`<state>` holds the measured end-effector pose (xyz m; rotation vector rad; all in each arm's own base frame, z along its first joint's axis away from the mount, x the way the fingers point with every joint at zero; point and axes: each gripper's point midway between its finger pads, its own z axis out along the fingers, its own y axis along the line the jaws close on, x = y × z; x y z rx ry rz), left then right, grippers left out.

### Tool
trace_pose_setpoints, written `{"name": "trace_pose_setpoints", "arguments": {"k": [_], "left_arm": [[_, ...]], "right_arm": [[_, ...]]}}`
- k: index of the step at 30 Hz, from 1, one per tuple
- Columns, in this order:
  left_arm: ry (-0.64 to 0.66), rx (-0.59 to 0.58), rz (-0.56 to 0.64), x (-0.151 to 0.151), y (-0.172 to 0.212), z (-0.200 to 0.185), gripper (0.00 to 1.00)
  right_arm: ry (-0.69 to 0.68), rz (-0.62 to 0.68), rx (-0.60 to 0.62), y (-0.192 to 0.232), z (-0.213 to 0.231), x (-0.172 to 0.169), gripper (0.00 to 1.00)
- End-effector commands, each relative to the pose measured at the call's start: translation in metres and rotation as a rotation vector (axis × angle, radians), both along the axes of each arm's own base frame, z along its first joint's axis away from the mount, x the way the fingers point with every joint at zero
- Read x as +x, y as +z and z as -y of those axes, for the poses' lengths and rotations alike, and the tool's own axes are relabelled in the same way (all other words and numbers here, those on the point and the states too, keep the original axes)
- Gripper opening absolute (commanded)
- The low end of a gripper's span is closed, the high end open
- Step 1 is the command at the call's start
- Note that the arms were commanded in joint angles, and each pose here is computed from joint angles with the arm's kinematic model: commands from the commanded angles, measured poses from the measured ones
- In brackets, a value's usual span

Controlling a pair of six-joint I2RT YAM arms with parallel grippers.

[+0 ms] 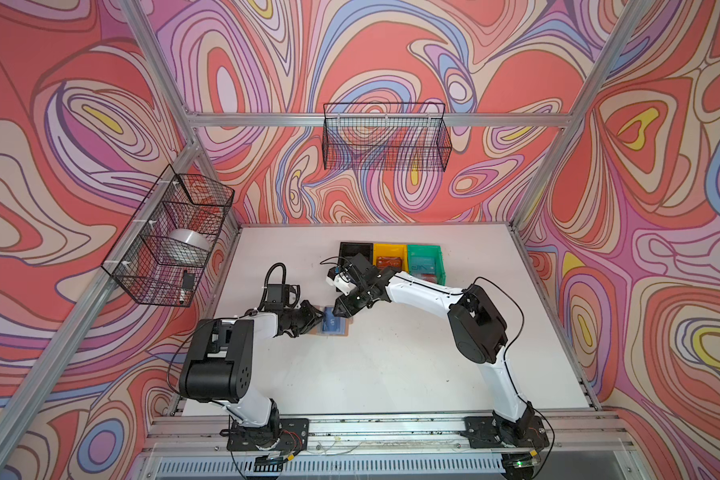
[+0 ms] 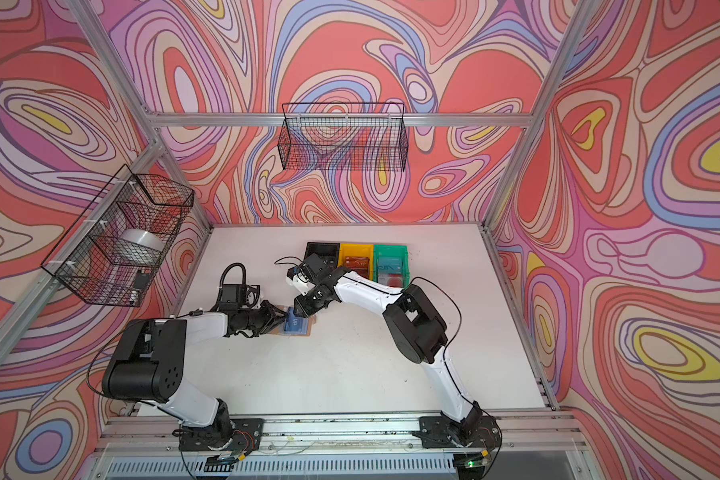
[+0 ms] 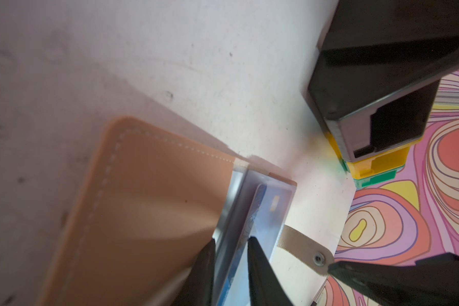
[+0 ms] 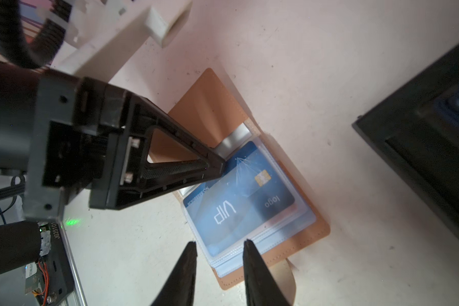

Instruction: Take the credit cards out of the card holder

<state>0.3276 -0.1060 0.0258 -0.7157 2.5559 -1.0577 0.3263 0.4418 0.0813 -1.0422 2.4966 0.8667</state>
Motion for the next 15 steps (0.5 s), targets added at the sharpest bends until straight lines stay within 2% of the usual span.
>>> {"name": "trace_pose_setpoints", "arguments": {"k": [1,15], "left_arm": [[0.005,0.021,-0.035,-0.006,-0.011,-0.002,0.25],[0.005,0.026,-0.034,-0.010,-0.011,-0.003,0.26]], "right_arm": [[0.022,0.021,0.014,0.007,-0.009,-0.001,0.35],[0.036,-0.027,0.049,-0.003,-0.019,-0.011,0.35]]}}
